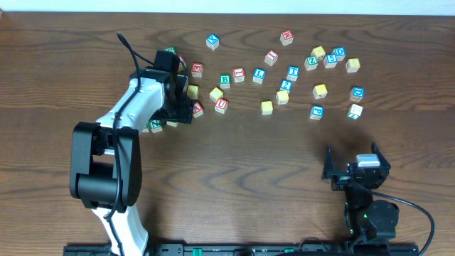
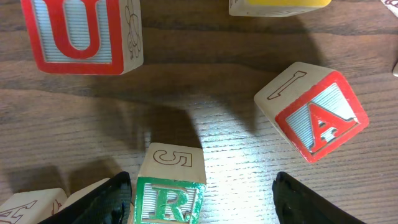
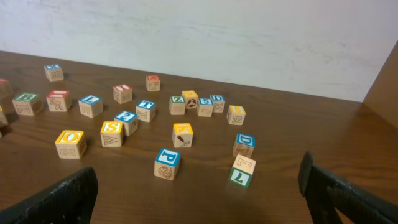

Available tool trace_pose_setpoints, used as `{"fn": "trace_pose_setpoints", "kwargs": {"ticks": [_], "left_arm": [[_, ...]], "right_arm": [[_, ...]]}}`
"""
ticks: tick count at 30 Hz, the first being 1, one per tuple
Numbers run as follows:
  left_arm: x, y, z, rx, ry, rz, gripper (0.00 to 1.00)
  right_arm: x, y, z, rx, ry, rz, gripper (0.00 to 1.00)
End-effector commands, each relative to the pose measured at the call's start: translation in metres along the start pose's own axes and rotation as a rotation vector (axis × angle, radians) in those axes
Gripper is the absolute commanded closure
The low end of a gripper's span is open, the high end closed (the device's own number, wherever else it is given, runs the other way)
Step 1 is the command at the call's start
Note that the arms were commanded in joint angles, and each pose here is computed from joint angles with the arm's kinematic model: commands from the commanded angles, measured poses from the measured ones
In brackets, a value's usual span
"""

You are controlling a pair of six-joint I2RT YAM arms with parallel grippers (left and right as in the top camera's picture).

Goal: Spell out ROBOT
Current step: 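Lower the left gripper and close it on the green R block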

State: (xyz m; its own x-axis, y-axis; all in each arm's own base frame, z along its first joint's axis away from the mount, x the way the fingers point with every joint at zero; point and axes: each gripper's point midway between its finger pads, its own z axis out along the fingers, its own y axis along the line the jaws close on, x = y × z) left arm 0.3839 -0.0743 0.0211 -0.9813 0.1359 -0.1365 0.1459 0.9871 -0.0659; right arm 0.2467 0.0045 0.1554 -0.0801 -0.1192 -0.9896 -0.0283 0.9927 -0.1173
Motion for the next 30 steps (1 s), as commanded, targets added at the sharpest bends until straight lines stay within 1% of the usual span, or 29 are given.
{"fn": "trace_pose_setpoints", "kwargs": {"ticks": [1, 8, 12, 19, 30], "left_arm": [[0.004, 0.002, 0.003, 0.0, 0.013, 0.001, 0.29], [0.005, 0.003, 0.004, 0.0, 0.019, 0.004, 0.29], [0.01, 0.009, 0.008, -0.034, 0.031, 0.006, 0.29], [0.007, 0.009, 0.008, -0.034, 0.019, 0.012, 0.29], [0.014, 0.009, 0.015, -0.034, 0.025, 0.011, 0.29]], "right_arm": [[0.002, 0.001, 0.0, -0.005, 0.004, -0.011, 0.01], [0.002, 0.001, 0.0, -0.005, 0.004, -0.011, 0.01], [0.002, 0.001, 0.0, -0.005, 0.004, -0.011, 0.01], [0.002, 0.001, 0.0, -0.005, 0.004, -0.011, 0.01], [0.001, 0.001, 0.0, -0.005, 0.004, -0.011, 0.01]]}}
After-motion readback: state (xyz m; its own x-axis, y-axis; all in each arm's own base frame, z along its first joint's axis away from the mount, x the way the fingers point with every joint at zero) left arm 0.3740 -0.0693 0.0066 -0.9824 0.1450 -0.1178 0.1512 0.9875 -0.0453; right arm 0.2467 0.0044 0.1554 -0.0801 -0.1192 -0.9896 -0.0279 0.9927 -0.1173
